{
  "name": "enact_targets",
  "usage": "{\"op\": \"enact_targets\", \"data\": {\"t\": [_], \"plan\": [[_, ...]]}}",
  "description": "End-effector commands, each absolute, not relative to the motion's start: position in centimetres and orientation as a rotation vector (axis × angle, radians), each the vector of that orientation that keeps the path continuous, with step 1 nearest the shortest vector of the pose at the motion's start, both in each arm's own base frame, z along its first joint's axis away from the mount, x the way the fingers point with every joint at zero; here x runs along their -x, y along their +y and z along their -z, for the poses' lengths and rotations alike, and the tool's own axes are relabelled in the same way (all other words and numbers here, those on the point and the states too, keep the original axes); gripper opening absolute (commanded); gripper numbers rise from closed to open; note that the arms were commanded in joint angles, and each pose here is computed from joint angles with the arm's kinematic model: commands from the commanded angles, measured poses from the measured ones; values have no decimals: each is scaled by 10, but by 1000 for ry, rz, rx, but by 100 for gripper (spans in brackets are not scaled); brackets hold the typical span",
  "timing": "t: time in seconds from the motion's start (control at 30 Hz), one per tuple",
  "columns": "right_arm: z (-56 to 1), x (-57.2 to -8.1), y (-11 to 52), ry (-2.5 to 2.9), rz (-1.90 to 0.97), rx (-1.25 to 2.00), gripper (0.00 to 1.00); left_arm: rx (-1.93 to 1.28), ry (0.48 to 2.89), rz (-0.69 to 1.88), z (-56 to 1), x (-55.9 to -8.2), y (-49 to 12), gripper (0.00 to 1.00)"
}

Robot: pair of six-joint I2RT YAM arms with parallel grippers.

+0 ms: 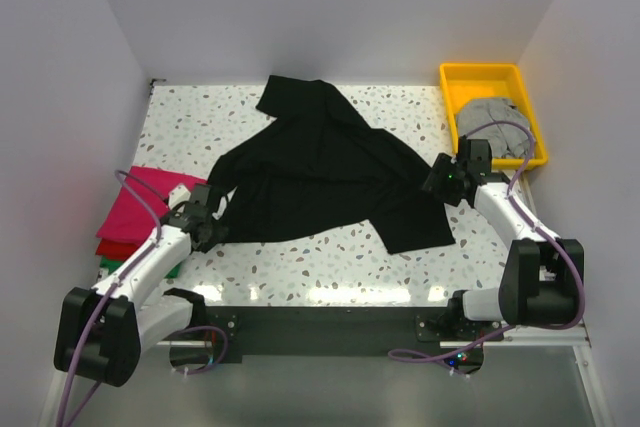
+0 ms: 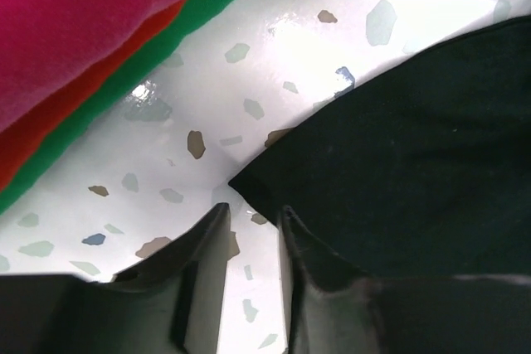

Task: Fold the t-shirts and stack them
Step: Flatten the tshirt out

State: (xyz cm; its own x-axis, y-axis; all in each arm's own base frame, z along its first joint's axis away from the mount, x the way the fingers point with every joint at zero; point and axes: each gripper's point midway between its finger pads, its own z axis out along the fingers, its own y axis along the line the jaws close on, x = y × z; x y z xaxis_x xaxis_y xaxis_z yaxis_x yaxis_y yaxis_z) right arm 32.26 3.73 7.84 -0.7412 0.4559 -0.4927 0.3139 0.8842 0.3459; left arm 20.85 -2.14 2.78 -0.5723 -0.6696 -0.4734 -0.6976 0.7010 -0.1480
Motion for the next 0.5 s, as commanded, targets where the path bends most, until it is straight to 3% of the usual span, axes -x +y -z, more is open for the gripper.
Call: {"op": "enact_targets", "data": {"t": [0.0,0.17,0.27,0.47], "plan": [[-79,-327,41,2448,-353,-526,53,1039,2384,-54,-31,-216,-22,36],[-78,-327,42,2446,-358,-526,53,1026,2382,-35,-31,-219,-24,58],[-78,-328,43,2447,-363,-525,53,1021,2394,-46,-27,-221,-24,64],[-77,-327,43,2449,-362,-521,53,1007,2404,-54,-20,-233,-27,64]]}}
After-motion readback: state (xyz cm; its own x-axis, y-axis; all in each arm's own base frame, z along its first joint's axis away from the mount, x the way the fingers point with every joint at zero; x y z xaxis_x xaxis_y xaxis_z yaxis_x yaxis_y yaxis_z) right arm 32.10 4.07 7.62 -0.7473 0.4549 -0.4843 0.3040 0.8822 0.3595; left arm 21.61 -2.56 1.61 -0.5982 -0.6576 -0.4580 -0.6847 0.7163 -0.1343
